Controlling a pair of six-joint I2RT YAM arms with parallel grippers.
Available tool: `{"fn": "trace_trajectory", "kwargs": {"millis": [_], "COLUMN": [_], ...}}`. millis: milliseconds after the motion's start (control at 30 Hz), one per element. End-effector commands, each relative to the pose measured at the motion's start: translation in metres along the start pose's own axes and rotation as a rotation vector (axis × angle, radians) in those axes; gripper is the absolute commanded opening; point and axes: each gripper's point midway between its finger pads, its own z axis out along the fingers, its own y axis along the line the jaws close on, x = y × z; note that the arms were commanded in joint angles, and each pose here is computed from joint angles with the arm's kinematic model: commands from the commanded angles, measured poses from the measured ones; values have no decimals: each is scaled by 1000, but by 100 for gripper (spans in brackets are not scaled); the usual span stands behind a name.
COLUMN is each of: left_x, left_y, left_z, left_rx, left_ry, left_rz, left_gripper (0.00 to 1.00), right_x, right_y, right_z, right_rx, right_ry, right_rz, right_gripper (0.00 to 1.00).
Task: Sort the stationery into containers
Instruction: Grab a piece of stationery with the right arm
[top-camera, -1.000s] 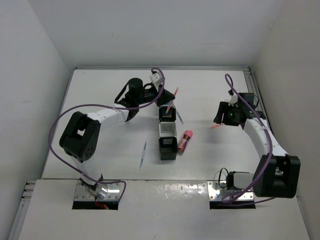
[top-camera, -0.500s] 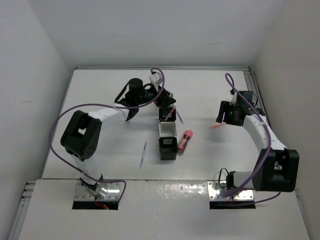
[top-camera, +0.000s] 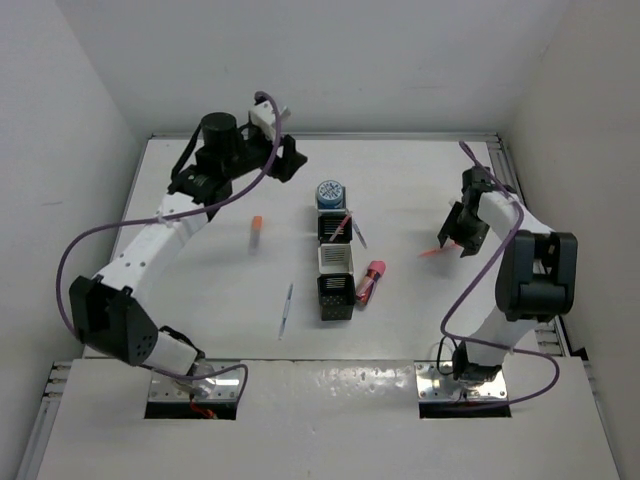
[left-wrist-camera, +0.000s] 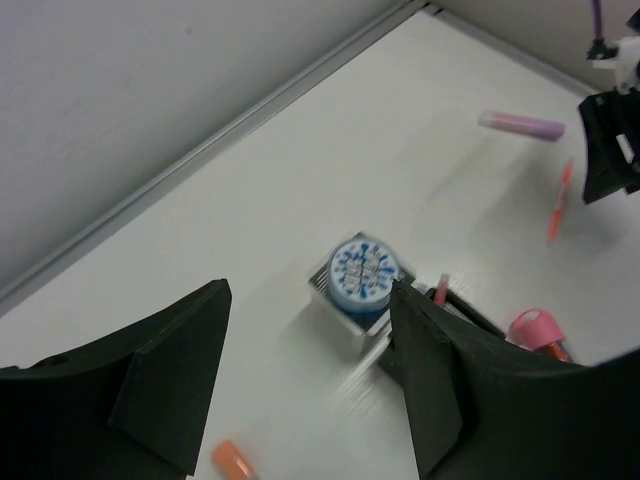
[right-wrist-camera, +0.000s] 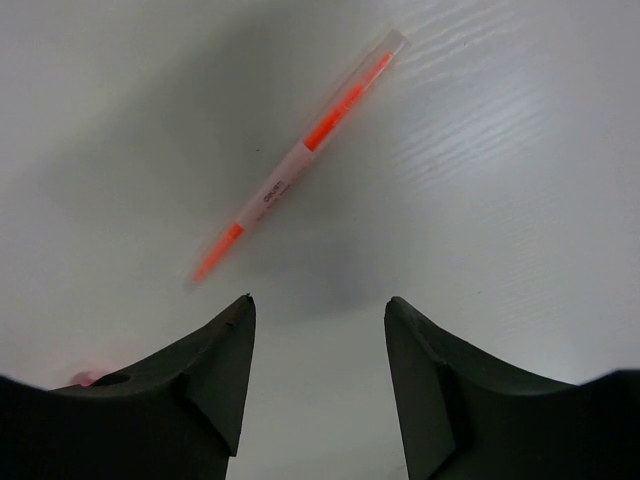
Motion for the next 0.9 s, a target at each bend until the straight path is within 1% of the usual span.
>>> {"fn": "trace_trajectory", "kwargs": {"millis": [0,33,67,133,267,333,367,533,867], "left_x": [49,55,55,68,83,93,94,99,102], "left_y": [22,26,27,30,33,33,33,39,47], "left_z": [-32,-36,-40,-45,-50,-50,-50,-49,-46], "left_rx": [-108,-116,-123,-131,-121,-107,-112,-104,-101], "left_ry": [151,158,154,174,186,198,194,189,174], "left_rz": [-28,-37,-46,-73,-137,-149,-186,-244,-299], "left_gripper": [71,71,70,70,70,70,70,70,70], "right_x": [-2,1,-2,-9,-28,-31,-33,-35,-44], "right_y": [0,0,1,4,7,3,2,-7,-3], "right_z": [1,9,11,15,18,20,22,33,50], "right_rx": [48,62,66,74,65,73,73,78,46], "right_ry": [52,82,86,81,55,63,69,108,175], "right_rz": [102,112,118,131,165,182,189,229,239], "right_gripper": [56,56,57,61,62,62,62,59,54]}}
